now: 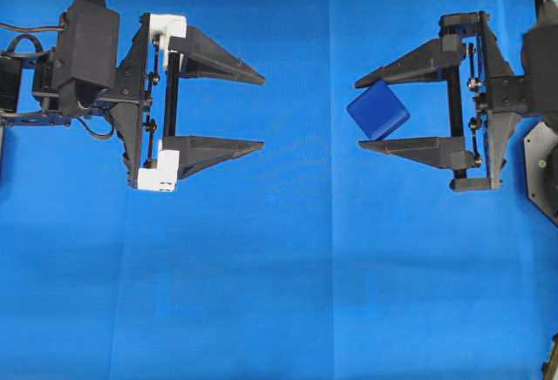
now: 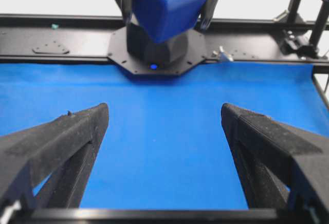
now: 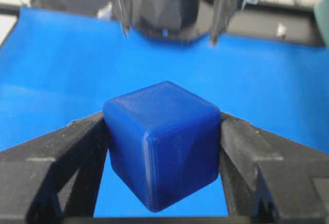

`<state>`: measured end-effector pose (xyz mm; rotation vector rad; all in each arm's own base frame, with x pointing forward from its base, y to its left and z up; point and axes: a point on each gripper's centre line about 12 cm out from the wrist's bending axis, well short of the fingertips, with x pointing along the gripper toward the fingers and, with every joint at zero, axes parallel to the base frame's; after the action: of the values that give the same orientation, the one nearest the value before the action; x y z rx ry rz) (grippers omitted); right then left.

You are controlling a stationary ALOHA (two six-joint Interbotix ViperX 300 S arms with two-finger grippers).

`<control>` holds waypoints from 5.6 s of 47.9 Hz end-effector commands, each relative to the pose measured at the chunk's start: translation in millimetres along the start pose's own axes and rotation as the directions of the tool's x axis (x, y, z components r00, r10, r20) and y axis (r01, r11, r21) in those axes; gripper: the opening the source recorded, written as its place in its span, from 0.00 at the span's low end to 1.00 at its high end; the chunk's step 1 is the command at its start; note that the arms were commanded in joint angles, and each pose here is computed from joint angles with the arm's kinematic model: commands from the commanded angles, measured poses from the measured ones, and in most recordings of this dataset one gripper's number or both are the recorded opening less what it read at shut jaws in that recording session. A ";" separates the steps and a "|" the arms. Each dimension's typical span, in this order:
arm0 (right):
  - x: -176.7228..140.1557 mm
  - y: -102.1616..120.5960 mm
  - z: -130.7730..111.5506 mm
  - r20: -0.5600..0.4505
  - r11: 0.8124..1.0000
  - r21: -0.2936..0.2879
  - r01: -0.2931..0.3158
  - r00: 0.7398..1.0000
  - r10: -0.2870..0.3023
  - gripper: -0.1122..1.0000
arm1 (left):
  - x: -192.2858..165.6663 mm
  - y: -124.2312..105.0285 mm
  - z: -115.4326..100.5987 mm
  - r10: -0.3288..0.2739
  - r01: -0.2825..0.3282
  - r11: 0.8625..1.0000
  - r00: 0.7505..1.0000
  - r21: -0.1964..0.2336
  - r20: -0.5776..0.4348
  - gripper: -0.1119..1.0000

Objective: Handover the blue block to the right arm after grasping it with the left arm, then place it in the designated position.

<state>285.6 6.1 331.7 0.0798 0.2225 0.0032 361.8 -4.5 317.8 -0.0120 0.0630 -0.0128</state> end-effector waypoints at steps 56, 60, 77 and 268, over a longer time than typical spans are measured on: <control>-2.9 -3.2 -2.6 -0.111 0.997 0.060 0.048 0.993 -0.041 0.51 | -1.7 -1.3 14.6 -0.004 0.004 1.000 0.999 -0.001 0.041 0.94; -1.7 -3.2 -3.6 -0.115 0.997 0.060 0.048 0.992 -0.041 0.51 | -1.3 -1.3 14.1 -0.004 0.004 1.000 0.999 -0.001 0.040 0.94; 19.2 -3.5 -22.6 -0.170 0.997 0.057 0.048 0.985 -0.038 0.51 | -1.3 -2.9 14.1 -0.008 0.008 1.000 0.999 -0.001 0.040 0.94; 19.3 -21.4 -14.9 -0.171 0.990 0.088 0.111 0.981 -0.095 0.73 | -1.3 -2.5 19.3 -0.007 0.007 1.000 0.999 0.000 0.052 0.94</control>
<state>308.1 -14.8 296.2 0.1665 0.4382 -0.1100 362.4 -6.2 320.1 -0.0104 0.0584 -0.0174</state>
